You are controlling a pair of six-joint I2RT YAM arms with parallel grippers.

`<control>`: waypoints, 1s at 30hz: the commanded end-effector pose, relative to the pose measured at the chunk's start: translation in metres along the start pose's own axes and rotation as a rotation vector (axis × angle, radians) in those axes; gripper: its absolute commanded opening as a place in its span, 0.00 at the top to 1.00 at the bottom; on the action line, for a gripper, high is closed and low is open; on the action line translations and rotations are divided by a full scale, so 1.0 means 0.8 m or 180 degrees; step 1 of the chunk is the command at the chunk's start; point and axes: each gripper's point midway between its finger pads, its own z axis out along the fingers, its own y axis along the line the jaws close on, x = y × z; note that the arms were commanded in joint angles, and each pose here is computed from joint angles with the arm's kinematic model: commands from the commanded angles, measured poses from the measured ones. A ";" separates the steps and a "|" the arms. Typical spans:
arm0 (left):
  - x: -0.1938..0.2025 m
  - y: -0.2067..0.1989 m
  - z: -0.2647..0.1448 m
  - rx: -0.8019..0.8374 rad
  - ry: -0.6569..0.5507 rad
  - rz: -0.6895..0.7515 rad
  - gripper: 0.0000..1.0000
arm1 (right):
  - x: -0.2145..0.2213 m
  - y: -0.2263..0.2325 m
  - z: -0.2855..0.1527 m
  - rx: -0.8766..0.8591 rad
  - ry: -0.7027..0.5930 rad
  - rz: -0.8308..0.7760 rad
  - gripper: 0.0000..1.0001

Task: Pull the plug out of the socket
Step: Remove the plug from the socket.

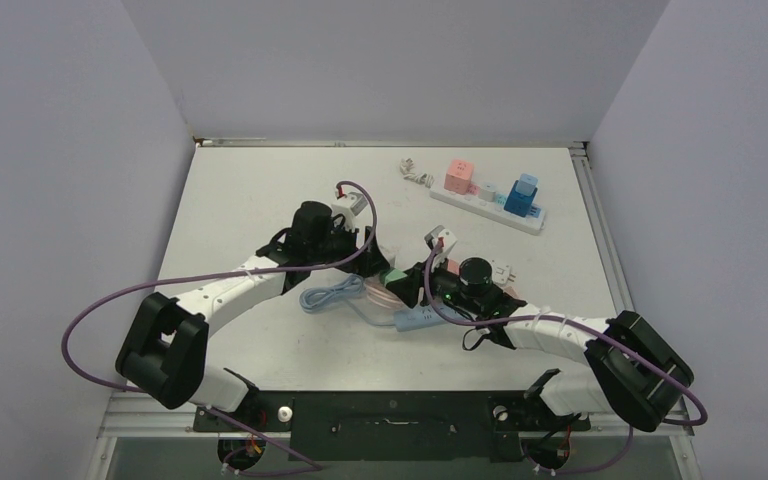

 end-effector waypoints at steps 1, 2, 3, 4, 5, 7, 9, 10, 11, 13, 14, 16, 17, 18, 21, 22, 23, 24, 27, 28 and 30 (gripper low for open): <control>-0.045 -0.037 -0.022 0.0315 -0.0414 0.0254 1.00 | -0.034 -0.014 0.002 0.0403 -0.0265 -0.0192 0.95; -0.044 -0.032 -0.021 0.0248 -0.0411 0.0229 1.00 | -0.034 -0.013 0.002 0.0442 -0.0266 -0.0214 0.95; -0.044 -0.029 -0.021 0.0189 -0.0413 0.0208 1.00 | -0.033 -0.011 0.004 0.0471 -0.0273 -0.0240 0.95; -0.044 -0.025 -0.021 0.0143 -0.0414 0.0188 1.00 | -0.033 -0.009 0.005 0.0491 -0.0273 -0.0261 0.95; -0.043 -0.022 -0.020 0.0106 -0.0408 0.0164 1.00 | -0.032 -0.007 0.006 0.0508 -0.0266 -0.0282 0.95; -0.043 -0.020 -0.019 0.0079 -0.0404 0.0144 1.00 | -0.030 -0.005 0.009 0.0542 -0.0229 -0.0306 0.95; -0.042 -0.018 -0.018 0.0055 -0.0393 0.0132 1.00 | -0.027 -0.005 0.011 0.0558 -0.0200 -0.0318 0.95; -0.042 -0.017 -0.018 0.0038 -0.0388 0.0126 1.00 | -0.027 -0.004 0.012 0.0559 -0.0202 -0.0325 0.95; -0.041 -0.017 -0.018 0.0027 -0.0382 0.0120 1.00 | -0.027 -0.004 0.012 0.0568 -0.0201 -0.0335 0.95; -0.041 -0.017 -0.018 0.0039 -0.0374 0.0124 1.00 | -0.028 -0.003 0.011 0.0574 -0.0212 -0.0334 0.95; -0.042 -0.021 -0.018 0.0084 -0.0381 0.0142 1.00 | -0.028 -0.003 0.010 0.0571 -0.0213 -0.0332 0.95; -0.044 -0.031 -0.020 0.0230 -0.0412 0.0188 1.00 | -0.029 -0.001 0.009 0.0545 -0.0227 -0.0325 0.95; -0.045 -0.036 -0.021 0.0292 -0.0427 0.0211 1.00 | -0.030 0.001 0.008 0.0523 -0.0239 -0.0320 0.95; -0.046 -0.040 -0.022 0.0350 -0.0445 0.0238 1.00 | -0.030 0.003 0.007 0.0484 -0.0247 -0.0313 0.95; -0.051 -0.056 -0.030 0.0543 -0.0501 0.0370 1.00 | -0.035 0.010 0.005 0.0319 -0.0297 -0.0286 0.95; -0.052 -0.063 -0.033 0.0622 -0.0531 0.0421 1.00 | -0.037 0.012 0.004 0.0252 -0.0306 -0.0279 0.95; -0.053 -0.071 -0.036 0.0698 -0.0574 0.0474 1.00 | -0.038 0.013 0.003 0.0183 -0.0308 -0.0260 0.95; -0.053 -0.078 -0.040 0.0769 -0.0609 0.0528 1.00 | -0.041 0.013 0.001 0.0118 -0.0335 -0.0228 0.95; -0.053 -0.095 -0.048 0.0912 -0.0691 0.0676 1.00 | -0.048 0.008 -0.007 0.0006 -0.0409 -0.0130 0.95; -0.053 -0.097 -0.049 0.0934 -0.0701 0.0693 1.00 | -0.049 0.006 -0.009 -0.0001 -0.0414 -0.0124 0.95; -0.052 -0.099 -0.050 0.0951 -0.0697 0.0698 1.00 | -0.050 0.004 -0.011 0.0030 -0.0412 -0.0168 0.95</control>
